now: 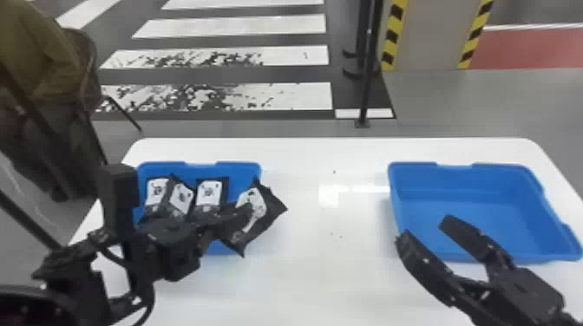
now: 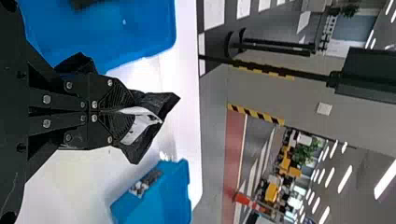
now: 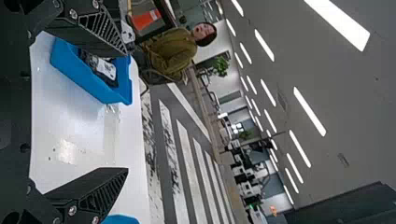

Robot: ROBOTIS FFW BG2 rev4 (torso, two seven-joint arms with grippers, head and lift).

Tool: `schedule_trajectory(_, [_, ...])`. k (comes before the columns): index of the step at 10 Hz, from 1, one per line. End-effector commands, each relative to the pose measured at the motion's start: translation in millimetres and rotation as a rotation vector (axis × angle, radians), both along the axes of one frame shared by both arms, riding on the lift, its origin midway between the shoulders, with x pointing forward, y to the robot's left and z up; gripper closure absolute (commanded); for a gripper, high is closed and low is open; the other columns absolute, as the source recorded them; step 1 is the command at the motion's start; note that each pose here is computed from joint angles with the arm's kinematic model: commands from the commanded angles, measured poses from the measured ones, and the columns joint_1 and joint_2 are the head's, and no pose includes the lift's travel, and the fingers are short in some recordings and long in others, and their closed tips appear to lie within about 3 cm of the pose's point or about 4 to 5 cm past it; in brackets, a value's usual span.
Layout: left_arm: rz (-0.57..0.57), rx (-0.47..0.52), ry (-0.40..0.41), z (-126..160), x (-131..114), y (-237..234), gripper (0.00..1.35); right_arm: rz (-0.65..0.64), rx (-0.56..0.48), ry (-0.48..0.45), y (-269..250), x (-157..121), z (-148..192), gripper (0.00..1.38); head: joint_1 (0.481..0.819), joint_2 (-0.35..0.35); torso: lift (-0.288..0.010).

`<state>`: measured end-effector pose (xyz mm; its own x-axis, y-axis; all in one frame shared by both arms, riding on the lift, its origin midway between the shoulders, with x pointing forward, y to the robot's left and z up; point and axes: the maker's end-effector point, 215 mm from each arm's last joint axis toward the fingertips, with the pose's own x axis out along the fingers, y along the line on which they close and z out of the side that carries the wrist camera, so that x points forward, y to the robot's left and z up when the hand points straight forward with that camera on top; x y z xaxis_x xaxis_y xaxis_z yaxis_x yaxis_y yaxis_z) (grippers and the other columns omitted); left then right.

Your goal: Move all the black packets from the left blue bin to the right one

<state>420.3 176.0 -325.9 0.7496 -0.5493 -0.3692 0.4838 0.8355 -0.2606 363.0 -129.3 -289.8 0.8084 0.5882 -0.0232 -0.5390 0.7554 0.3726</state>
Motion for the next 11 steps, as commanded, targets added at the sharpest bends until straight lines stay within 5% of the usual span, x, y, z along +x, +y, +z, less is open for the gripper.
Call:
schedule_trajectory(1, [-0.086, -0.070, 0.012, 4, -23, -42, 1.16, 0.076, 0.034, 0.028, 21, 9, 4, 0.15, 0.695, 0.069, -0.140])
schedule_trajectory(6, [-0.223, -0.166, 0.027, 13, -46, -106, 1.16, 0.268, 0.180, 0.115, 82, 17, 2, 0.15, 0.695, 0.031, -0.140])
schedule_trajectory(10, [-0.279, -0.212, 0.022, 24, -54, -130, 1.16, 0.308, 0.194, 0.134, 94, 23, -4, 0.15, 0.695, 0.029, -0.140])
schedule_trajectory(11, [-0.279, -0.212, 0.022, 24, -54, -130, 1.16, 0.313, 0.195, 0.138, 95, 24, -7, 0.24, 0.695, 0.021, -0.140])
